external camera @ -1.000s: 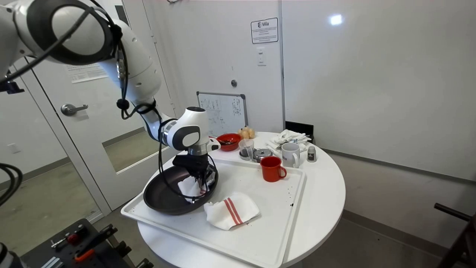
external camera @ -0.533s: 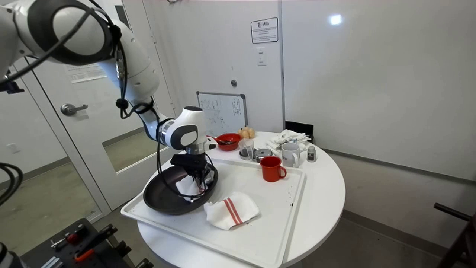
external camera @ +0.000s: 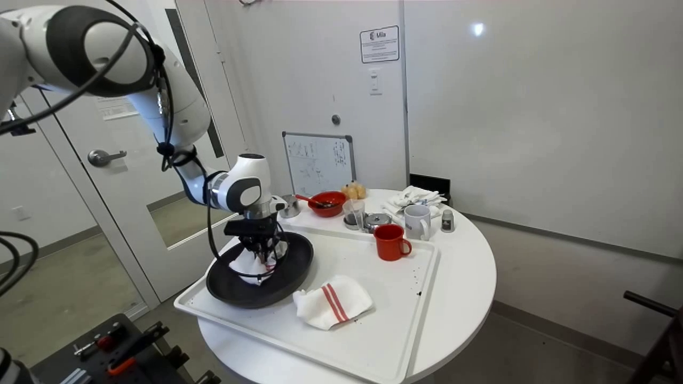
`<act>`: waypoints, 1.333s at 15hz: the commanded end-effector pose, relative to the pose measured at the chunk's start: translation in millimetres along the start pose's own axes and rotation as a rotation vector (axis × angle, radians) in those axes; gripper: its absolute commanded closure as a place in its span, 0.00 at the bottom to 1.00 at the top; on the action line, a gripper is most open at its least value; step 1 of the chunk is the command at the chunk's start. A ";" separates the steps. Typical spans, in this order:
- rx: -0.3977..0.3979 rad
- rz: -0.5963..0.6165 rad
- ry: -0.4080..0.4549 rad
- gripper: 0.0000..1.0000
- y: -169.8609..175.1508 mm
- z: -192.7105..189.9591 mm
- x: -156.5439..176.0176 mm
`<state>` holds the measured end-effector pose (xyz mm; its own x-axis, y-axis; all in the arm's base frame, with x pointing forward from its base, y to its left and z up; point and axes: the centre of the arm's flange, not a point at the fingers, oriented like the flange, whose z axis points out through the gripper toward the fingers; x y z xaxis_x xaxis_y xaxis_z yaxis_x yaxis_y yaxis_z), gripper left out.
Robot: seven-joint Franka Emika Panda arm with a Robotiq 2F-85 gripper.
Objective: Use one white and red towel to wipe the black pan.
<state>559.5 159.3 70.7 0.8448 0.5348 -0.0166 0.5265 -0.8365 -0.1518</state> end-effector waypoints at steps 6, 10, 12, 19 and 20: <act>-0.005 -0.006 -0.046 0.96 5.2 20.7 -5.6; 0.005 0.087 -0.024 0.96 50.1 11.8 -31.4; 0.008 0.139 -0.015 0.96 73.2 7.5 -44.1; 0.008 0.239 -0.013 0.96 112.7 3.4 -67.2; 0.004 0.231 -0.016 0.96 108.2 4.7 -64.3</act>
<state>571.9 36.6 68.5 0.9398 0.3388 -0.0455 0.3286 -0.9320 -0.1530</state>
